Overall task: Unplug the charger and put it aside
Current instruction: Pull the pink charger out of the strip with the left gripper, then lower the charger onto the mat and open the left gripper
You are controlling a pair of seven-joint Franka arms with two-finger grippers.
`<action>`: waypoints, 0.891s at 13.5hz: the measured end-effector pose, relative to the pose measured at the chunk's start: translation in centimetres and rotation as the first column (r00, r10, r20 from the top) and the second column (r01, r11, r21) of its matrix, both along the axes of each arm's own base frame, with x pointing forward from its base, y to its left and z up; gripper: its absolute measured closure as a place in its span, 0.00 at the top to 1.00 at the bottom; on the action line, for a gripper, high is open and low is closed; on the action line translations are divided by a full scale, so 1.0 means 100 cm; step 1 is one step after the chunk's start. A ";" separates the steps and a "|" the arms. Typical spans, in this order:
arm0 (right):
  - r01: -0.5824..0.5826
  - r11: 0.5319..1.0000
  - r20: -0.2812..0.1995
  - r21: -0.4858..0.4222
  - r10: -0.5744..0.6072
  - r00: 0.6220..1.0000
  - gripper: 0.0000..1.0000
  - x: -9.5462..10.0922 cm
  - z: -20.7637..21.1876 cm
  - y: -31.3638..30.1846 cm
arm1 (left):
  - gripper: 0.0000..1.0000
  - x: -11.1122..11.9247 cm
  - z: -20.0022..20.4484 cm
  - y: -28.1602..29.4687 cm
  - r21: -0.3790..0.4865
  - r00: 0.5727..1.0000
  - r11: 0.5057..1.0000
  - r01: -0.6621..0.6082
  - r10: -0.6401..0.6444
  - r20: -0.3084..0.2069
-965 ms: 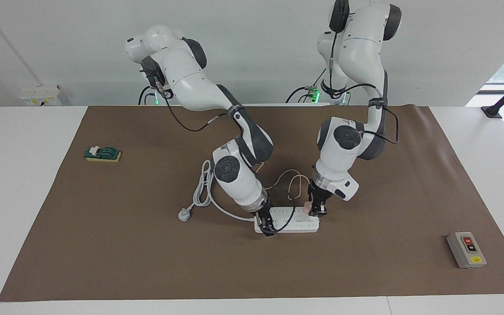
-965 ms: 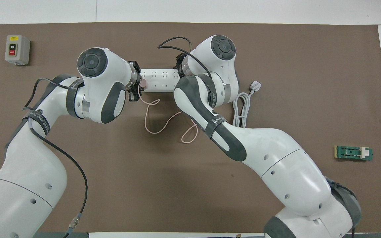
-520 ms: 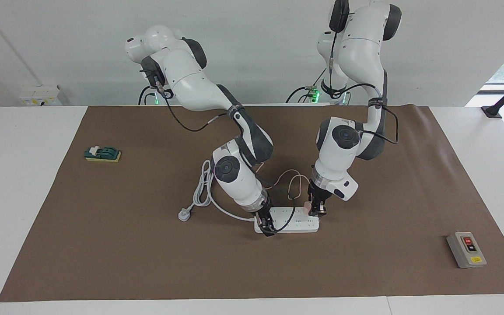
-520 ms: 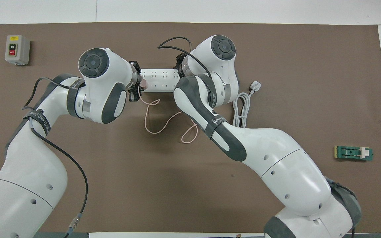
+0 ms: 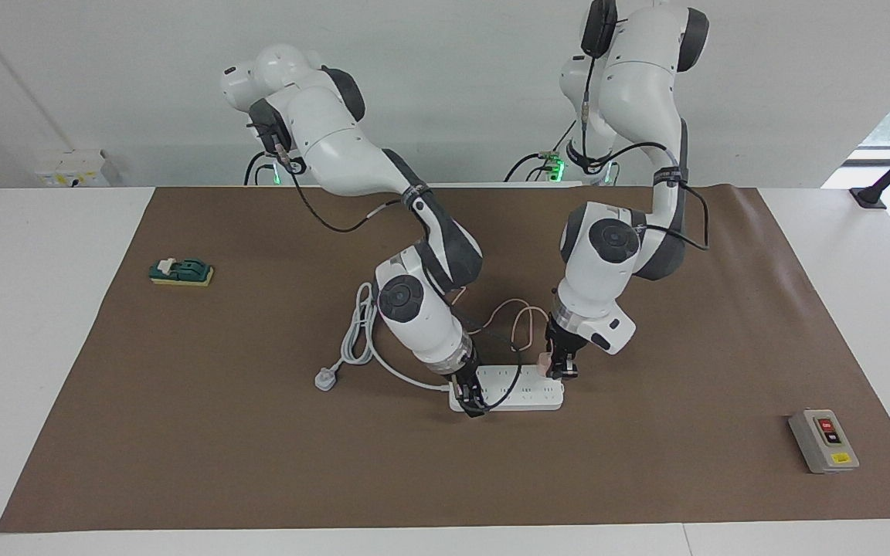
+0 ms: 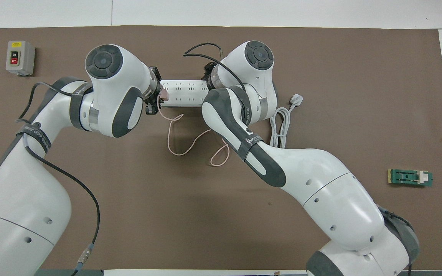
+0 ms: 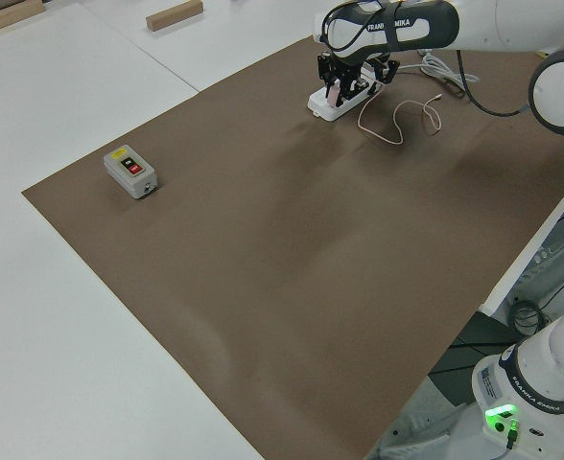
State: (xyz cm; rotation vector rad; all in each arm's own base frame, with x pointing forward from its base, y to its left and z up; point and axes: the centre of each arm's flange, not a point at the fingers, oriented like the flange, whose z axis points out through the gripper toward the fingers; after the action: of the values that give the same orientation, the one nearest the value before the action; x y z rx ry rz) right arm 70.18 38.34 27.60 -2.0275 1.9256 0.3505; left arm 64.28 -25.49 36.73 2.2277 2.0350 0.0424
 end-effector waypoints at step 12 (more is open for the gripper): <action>-0.002 1.000 0.003 0.001 0.002 1.000 1.00 0.000 0.005 0.000 | 0.32 -0.010 0.097 0.304 -0.017 0.941 0.944 0.329 -0.329 -0.082</action>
State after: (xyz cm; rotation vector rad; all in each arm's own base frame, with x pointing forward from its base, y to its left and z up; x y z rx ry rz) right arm 70.18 38.33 28.07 -2.0285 1.9214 0.3494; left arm 63.29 4.92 46.43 2.5759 1.6670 -0.0871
